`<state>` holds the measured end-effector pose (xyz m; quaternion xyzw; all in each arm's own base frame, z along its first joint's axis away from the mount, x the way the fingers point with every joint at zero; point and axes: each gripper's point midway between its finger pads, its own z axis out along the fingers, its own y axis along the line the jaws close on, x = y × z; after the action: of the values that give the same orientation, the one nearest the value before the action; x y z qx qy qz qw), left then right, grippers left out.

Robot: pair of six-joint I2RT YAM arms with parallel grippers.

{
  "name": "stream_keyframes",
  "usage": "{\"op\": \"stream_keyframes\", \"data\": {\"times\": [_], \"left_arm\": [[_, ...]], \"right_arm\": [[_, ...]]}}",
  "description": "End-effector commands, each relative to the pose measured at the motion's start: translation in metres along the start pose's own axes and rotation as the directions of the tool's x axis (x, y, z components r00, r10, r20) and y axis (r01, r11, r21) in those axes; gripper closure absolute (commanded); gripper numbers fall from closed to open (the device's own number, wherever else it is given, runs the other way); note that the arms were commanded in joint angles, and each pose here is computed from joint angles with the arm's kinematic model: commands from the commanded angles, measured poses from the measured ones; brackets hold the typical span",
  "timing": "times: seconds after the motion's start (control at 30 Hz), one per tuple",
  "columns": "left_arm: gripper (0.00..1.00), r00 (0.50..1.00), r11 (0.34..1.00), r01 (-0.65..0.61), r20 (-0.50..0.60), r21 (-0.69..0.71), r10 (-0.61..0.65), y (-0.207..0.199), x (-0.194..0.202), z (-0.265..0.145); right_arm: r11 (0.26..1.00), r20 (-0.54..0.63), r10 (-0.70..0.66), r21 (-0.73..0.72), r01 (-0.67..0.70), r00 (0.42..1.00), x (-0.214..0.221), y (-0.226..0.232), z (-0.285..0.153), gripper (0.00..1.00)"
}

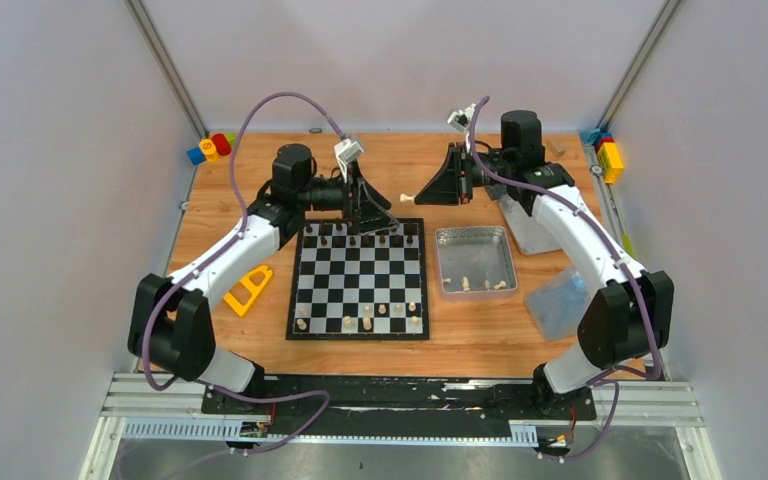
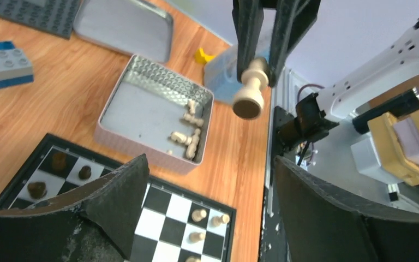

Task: Set up the chess pieces on the board
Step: Place the chess piece on the chessboard.

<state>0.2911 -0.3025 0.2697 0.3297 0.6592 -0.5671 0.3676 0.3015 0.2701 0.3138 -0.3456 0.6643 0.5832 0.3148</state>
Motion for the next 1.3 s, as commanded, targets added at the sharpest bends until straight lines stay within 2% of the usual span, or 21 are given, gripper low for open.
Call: {"op": "stream_keyframes", "data": {"times": [0.0,0.07,0.13,0.27,0.33,0.43,0.6,0.7,0.87,1.07,1.27], "left_arm": [[0.06,0.955,0.957,-0.279,-0.124,-0.081,0.268,-0.014,0.001,-0.028],[0.02,0.945,0.951,-0.284,-0.205,-0.121,0.256,-0.013,0.016,-0.043],[0.00,0.935,0.936,-0.305,-0.242,-0.173,0.260,-0.010,0.016,-0.057],[0.00,0.940,0.905,-0.295,-0.264,-0.306,0.217,0.004,0.012,-0.090],[0.00,0.947,0.880,-0.284,-0.257,-0.380,0.194,0.013,0.006,-0.109],[0.00,0.953,0.810,-0.278,-0.258,-0.517,0.162,0.030,-0.002,-0.142],[0.00,0.963,0.689,-0.255,-0.241,-0.679,0.119,0.043,-0.009,-0.186],[0.00,0.971,0.628,-0.224,-0.228,-0.746,0.075,0.050,-0.008,-0.207],[0.00,0.986,0.560,-0.146,-0.167,-0.816,0.014,0.060,-0.008,-0.240],[0.00,0.994,0.517,-0.084,-0.109,-0.852,-0.018,0.067,-0.009,-0.261],[0.00,0.995,0.503,-0.069,-0.093,-0.862,-0.024,0.068,-0.006,-0.268]], "right_arm": [[0.980,-0.077,-0.185,0.063,0.190,0.980,0.009,0.012,-0.014,1.00],[0.972,-0.120,-0.203,0.092,0.215,0.972,0.021,0.010,-0.017,1.00],[0.963,-0.181,-0.220,0.114,0.243,0.959,0.035,0.010,-0.017,1.00],[0.942,-0.346,-0.240,0.142,0.304,0.907,0.070,0.012,-0.010,1.00],[0.928,-0.438,-0.250,0.147,0.343,0.864,0.088,0.013,-0.004,1.00],[0.908,-0.556,-0.262,0.136,0.397,0.789,0.112,0.016,0.005,1.00],[0.890,-0.680,-0.280,0.082,0.449,0.678,0.132,0.022,0.024,1.00],[0.871,-0.748,-0.307,0.029,0.491,0.589,0.141,0.025,0.041,1.00],[0.839,-0.832,-0.352,-0.077,0.539,0.428,0.157,0.027,0.074,1.00],[0.789,-0.852,-0.435,-0.204,0.580,0.292,0.170,0.031,0.112,1.00],[0.748,-0.875,-0.455,-0.275,0.604,0.165,0.188,0.025,0.123,1.00]]}}
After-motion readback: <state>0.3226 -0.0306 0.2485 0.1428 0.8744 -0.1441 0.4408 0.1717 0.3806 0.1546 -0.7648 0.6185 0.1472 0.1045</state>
